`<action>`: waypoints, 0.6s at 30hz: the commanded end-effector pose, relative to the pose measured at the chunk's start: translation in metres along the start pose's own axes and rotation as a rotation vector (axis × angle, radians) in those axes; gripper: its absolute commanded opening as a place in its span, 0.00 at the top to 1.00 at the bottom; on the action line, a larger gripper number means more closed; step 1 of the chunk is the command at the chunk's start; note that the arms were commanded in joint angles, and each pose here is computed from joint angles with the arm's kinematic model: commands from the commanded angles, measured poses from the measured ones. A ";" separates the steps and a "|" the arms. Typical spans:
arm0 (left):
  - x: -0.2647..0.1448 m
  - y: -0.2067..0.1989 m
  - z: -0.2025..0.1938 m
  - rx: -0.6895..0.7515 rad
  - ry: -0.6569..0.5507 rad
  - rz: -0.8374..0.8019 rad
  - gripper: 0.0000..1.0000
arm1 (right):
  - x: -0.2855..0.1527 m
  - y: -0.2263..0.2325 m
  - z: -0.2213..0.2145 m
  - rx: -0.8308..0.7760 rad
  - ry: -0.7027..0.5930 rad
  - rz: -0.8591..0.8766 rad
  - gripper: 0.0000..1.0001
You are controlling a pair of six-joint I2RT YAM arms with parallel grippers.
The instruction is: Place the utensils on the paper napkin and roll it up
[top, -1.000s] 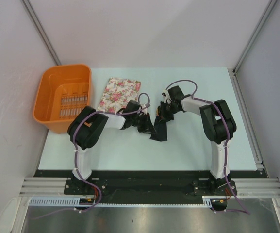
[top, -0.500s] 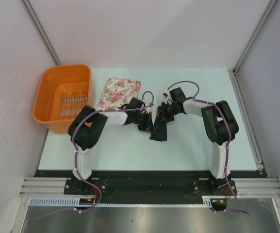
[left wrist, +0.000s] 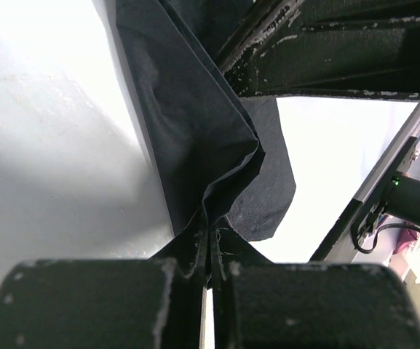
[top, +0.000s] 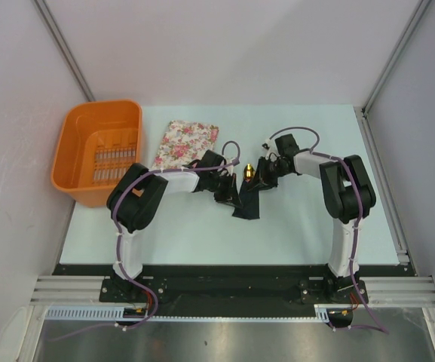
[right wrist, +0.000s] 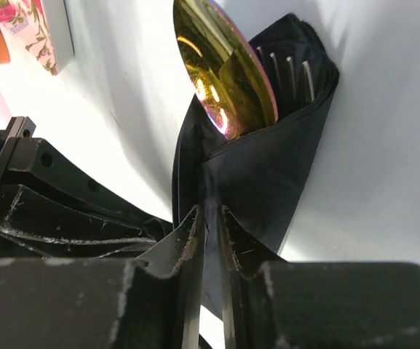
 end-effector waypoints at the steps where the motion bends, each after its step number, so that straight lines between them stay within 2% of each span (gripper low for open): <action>1: 0.004 0.036 -0.004 -0.002 0.010 0.128 1.00 | -0.008 0.018 0.005 -0.044 -0.002 0.056 0.85; 8: 0.004 0.033 -0.003 -0.001 0.009 0.115 1.00 | 0.011 0.001 -0.003 -0.016 0.018 0.027 0.89; 18: -0.006 -0.018 0.010 0.002 -0.075 -0.094 1.00 | 0.026 -0.027 -0.020 0.024 0.048 -0.046 0.98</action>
Point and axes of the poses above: each gripper's point midway between its finger pads, its own x axis out along the fingers, its own y axis along the line the jaws close on, z = x × y, the point moved 1 cm from there along -x, back along the fingers, and after that the axes turned 1 degree about x, right-handed, at the moved point
